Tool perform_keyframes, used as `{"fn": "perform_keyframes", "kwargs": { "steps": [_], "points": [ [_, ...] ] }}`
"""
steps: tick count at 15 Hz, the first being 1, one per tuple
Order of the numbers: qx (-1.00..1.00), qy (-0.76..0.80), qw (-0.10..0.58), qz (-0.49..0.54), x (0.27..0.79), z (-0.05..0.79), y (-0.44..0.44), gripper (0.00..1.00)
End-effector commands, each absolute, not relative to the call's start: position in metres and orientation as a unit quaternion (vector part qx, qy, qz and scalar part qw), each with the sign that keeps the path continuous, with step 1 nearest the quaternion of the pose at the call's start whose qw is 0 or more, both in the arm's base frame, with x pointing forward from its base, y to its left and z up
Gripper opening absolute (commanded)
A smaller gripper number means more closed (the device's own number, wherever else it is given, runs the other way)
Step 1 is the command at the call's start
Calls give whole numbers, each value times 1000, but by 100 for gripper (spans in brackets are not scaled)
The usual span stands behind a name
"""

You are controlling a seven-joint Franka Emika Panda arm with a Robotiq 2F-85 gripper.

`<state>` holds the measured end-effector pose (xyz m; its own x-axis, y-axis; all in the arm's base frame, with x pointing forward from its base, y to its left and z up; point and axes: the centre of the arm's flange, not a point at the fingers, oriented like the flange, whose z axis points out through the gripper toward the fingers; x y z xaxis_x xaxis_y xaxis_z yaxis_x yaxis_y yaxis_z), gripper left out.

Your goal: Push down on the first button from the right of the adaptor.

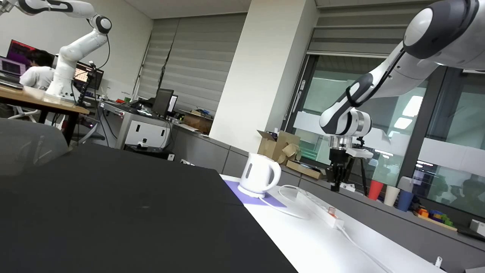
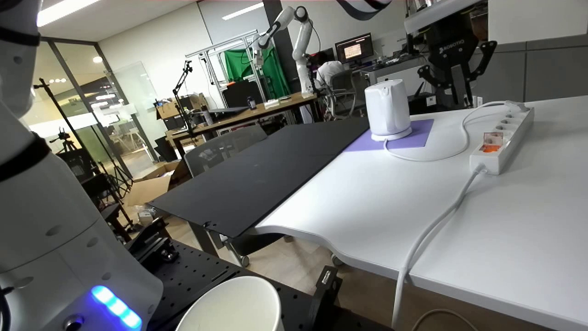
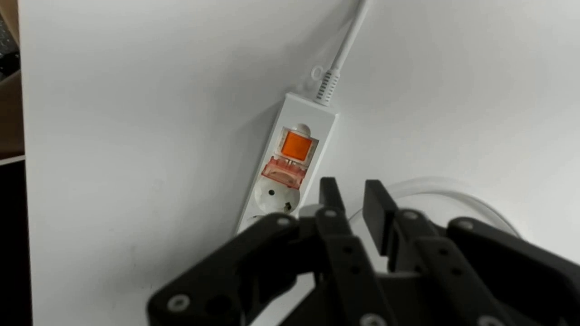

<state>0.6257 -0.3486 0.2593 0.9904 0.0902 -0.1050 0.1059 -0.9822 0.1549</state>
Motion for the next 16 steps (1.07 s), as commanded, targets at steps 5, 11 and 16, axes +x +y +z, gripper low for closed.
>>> {"fn": "perform_keyframes", "kwargs": {
  "steps": [5, 11, 16],
  "points": [
    [995, 37, 76, -45, 632, 270, -352, 80],
    [995, 34, 79, -44, 632, 271, -353, 100],
    [994, 48, 81, -47, 627, 260, -350, 100]
  ]
}}
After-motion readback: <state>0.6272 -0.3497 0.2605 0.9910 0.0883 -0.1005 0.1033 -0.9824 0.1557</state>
